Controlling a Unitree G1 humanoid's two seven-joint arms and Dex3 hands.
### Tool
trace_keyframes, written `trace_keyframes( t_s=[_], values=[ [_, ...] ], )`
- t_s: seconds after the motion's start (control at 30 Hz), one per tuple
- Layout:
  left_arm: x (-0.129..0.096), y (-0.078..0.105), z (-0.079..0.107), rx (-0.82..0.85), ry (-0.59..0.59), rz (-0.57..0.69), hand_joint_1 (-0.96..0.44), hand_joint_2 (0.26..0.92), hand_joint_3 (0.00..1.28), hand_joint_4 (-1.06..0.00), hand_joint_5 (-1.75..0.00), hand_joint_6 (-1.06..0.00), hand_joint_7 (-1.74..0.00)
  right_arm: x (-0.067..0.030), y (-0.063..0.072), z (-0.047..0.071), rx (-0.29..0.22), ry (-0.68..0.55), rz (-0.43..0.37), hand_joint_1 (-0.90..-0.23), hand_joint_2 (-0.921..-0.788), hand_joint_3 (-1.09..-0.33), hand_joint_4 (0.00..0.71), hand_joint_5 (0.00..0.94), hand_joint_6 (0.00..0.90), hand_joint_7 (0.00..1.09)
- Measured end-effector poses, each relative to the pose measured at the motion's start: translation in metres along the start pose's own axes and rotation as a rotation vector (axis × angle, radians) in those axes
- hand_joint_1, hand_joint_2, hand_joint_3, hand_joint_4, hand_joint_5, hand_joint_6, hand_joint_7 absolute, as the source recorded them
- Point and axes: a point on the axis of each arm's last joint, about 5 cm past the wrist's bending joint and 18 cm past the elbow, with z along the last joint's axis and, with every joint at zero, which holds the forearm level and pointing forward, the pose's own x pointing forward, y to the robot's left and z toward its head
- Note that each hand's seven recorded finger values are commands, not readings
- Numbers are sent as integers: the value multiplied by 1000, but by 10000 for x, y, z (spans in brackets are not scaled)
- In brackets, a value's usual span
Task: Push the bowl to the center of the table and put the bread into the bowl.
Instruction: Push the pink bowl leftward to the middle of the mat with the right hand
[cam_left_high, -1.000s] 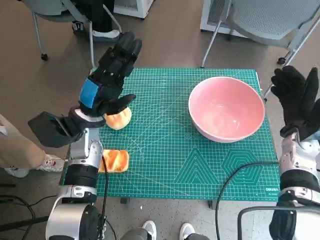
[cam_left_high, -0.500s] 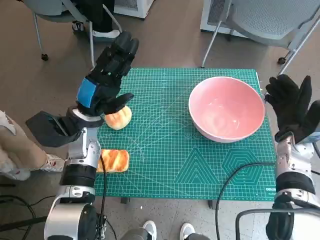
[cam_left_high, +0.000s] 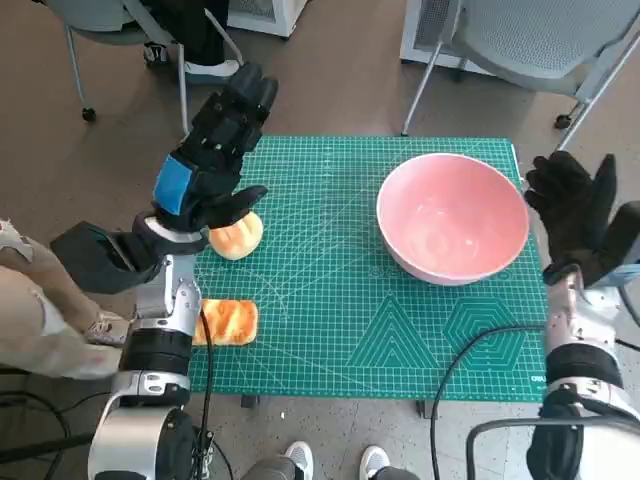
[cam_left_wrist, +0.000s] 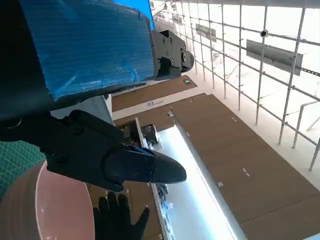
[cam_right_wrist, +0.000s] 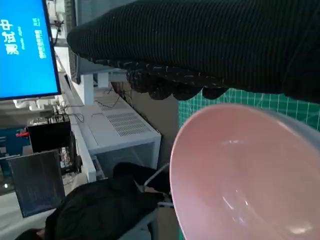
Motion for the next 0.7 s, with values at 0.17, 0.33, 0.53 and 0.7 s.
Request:
trace_keyframes(
  t_s=[0.17,0.33,0.53,0.7],
  values=[
    [4,0,5,0,-2,-2,-660,921,199,-2,0,-172,-3,2,55,-24,5,4,15,-632,-921,-819,154,4,225,134],
    [4,1,5,-1,-1,-2,-659,921,199,-10,-4,-173,-4,7,119,-44,9,4,32,-643,-921,-820,153,3,230,133],
    [3,1,3,-3,1,-4,-657,921,200,-14,-5,-172,-3,12,210,-70,16,6,64,-636,-921,-817,148,0,228,129],
    [2,3,7,-2,0,-4,-652,921,202,-12,-4,-173,-4,16,286,-90,25,9,89,-658,-921,-806,140,0,219,123]
  ],
)
